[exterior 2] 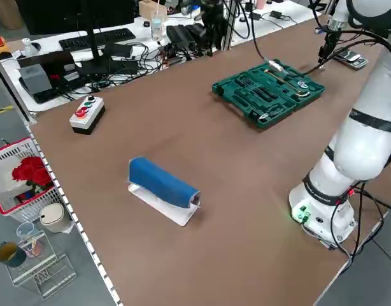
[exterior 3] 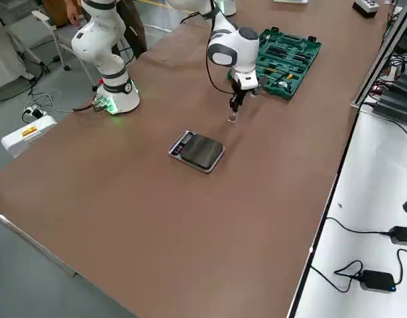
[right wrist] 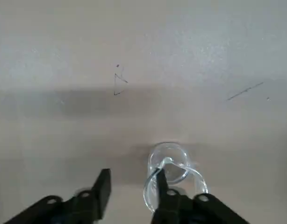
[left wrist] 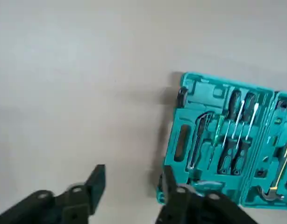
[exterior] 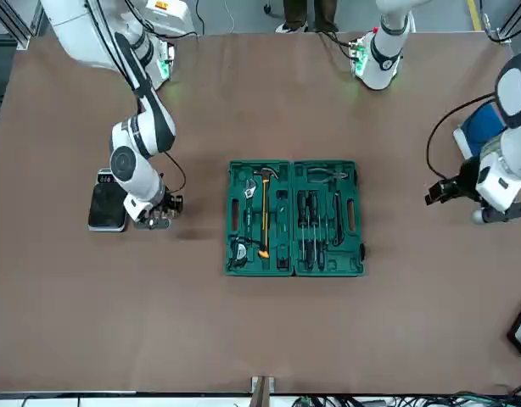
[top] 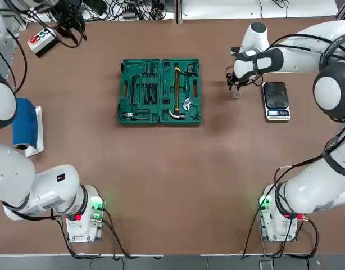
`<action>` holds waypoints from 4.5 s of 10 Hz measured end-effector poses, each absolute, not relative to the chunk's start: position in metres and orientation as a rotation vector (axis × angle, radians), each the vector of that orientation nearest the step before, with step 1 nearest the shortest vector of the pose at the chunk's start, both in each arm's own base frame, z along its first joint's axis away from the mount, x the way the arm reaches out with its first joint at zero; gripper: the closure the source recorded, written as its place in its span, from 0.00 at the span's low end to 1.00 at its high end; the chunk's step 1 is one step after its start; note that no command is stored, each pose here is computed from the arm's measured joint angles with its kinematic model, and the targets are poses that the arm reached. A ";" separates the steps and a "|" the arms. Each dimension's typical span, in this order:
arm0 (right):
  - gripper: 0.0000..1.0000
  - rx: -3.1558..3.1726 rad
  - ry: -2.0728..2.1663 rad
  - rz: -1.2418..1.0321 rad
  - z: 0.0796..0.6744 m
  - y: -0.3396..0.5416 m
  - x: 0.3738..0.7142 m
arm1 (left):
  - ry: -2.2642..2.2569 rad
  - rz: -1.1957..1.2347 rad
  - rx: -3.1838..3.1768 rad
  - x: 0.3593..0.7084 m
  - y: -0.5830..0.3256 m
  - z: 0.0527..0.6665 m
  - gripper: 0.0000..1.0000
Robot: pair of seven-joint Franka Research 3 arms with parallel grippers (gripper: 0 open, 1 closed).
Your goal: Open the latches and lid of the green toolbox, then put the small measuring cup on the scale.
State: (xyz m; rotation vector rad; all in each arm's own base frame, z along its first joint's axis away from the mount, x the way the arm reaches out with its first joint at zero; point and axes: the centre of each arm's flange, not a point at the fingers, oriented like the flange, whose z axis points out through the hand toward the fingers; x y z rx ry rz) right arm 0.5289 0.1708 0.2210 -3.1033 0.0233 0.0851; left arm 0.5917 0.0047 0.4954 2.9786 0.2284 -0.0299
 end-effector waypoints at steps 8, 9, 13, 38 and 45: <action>0.91 -3.118 0.042 0.081 0.219 0.155 0.534 | 0.202 0.017 3.131 0.561 -0.036 0.635 0.00; 0.92 -3.118 0.046 0.079 0.220 0.154 0.535 | 0.186 0.007 3.159 0.559 -0.039 0.636 0.00; 0.93 -3.127 0.052 0.111 0.224 0.151 0.537 | 0.204 -0.040 3.114 0.560 -0.035 0.629 0.00; 0.93 -3.269 -0.194 0.047 0.260 -0.056 0.507 | 0.188 -0.120 3.061 0.574 -0.023 0.602 0.00; 0.88 -3.267 -0.196 0.058 0.254 -0.055 0.503 | 0.189 -0.138 3.060 0.578 -0.023 0.595 0.00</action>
